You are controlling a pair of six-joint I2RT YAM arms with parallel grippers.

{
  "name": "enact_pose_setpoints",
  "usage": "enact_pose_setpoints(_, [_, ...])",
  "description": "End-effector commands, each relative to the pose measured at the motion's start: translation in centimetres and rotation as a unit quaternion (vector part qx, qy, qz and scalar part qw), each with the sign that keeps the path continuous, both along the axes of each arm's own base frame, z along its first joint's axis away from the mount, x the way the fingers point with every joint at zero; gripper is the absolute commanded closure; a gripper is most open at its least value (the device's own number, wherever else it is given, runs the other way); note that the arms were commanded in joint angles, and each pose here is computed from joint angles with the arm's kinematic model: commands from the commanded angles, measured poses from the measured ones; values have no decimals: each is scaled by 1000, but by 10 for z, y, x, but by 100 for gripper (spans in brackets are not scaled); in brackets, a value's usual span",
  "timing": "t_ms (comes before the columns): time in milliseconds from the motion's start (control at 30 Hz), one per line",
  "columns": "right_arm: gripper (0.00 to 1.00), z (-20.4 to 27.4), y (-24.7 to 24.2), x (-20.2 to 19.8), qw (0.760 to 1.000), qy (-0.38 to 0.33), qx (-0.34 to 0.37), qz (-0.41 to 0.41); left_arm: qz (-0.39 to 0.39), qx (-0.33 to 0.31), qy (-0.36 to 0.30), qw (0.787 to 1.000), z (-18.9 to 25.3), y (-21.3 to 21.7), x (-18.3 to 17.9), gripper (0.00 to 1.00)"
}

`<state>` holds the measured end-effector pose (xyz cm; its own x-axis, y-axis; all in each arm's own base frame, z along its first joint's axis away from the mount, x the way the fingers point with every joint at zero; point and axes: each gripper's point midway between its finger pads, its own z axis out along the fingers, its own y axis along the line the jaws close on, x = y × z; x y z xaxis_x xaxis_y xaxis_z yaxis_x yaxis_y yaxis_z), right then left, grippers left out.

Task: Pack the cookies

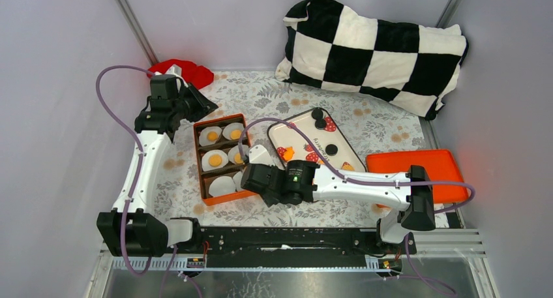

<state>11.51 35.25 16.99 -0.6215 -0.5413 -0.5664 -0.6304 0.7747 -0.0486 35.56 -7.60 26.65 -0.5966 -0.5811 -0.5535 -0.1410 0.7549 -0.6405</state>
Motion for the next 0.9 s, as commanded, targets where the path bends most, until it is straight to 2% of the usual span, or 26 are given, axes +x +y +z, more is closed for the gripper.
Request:
enact_pose_setpoints(0, [100,23,15,-3,999,-6,37,10,-5,6,-2,1000,-3,1,-1,74])
enact_pose_setpoints(133, [100,13,23,-8,999,7,31,22,-3,9,0,1000,-5,2,-1,74])
enact_pose_setpoints(200, [100,25,21,-2,999,-27,28,10,-4,10,-1,1000,-5,2,-1,74])
enact_pose_setpoints(333, [100,41,33,-7,997,-25,70,30,-4,7,0,1000,-7,1,0,74])
enact_pose_setpoints(467, [100,16,30,-8,999,-14,12,32,-7,4,2,1000,-7,0,0,74])
enact_pose_setpoints(700, [91,-7,23,-12,999,1,-20,33,-7,8,-3,1000,-4,1,-1,74])
enact_pose_setpoints(800, [75,-11,23,-13,999,5,-20,34,-10,6,-3,1000,-3,0,-2,74])
enact_pose_setpoints(867, [71,-11,24,-13,999,6,-18,31,-11,6,-5,1000,-2,-1,-3,74])
